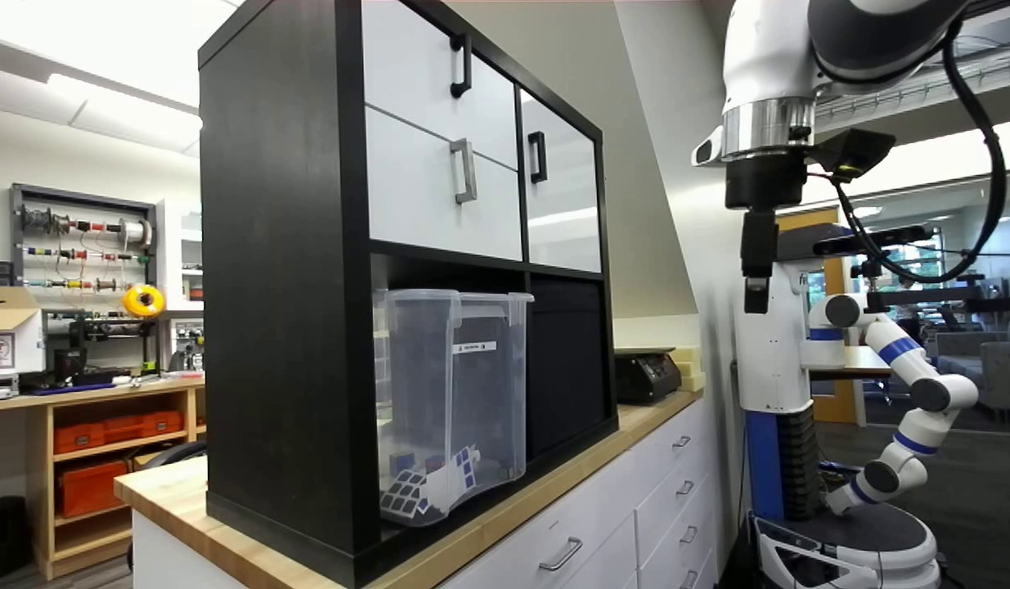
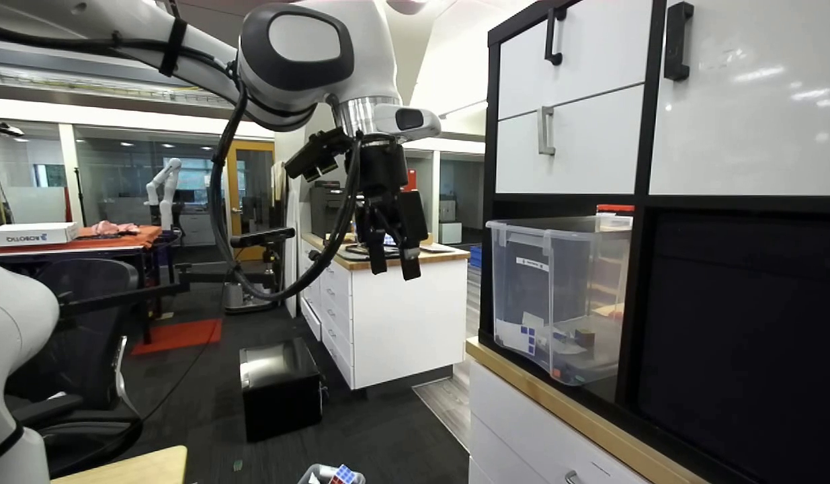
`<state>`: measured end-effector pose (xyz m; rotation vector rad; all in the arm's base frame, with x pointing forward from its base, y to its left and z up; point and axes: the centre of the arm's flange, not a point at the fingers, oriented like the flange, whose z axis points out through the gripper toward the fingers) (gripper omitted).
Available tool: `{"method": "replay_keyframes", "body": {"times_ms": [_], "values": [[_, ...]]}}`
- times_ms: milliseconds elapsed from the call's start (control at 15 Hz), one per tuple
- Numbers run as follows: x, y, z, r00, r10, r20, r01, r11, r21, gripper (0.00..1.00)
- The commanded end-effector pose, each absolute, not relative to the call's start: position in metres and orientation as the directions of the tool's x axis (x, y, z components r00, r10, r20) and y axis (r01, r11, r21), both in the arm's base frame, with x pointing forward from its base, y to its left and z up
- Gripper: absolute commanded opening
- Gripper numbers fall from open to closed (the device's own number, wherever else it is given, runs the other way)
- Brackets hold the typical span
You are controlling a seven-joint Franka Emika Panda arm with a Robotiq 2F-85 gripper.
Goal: Pull out the basket.
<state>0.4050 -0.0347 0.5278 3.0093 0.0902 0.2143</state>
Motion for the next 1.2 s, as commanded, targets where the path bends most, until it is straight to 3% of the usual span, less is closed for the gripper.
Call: {"method": "replay_keyframes", "body": {"times_ms": [0, 867, 1133], "values": [[0.425, -0.019, 0.526, 0.968, 0.201, 0.150, 0.181, -0.974, 0.136, 1.00], [0.522, 0.016, 0.534, 0.855, 0.480, 0.195, 0.445, -0.874, 0.196, 1.00], [0.517, 0.017, 0.528, 0.865, 0.468, 0.180, 0.433, -0.878, 0.203, 1.00]]}}
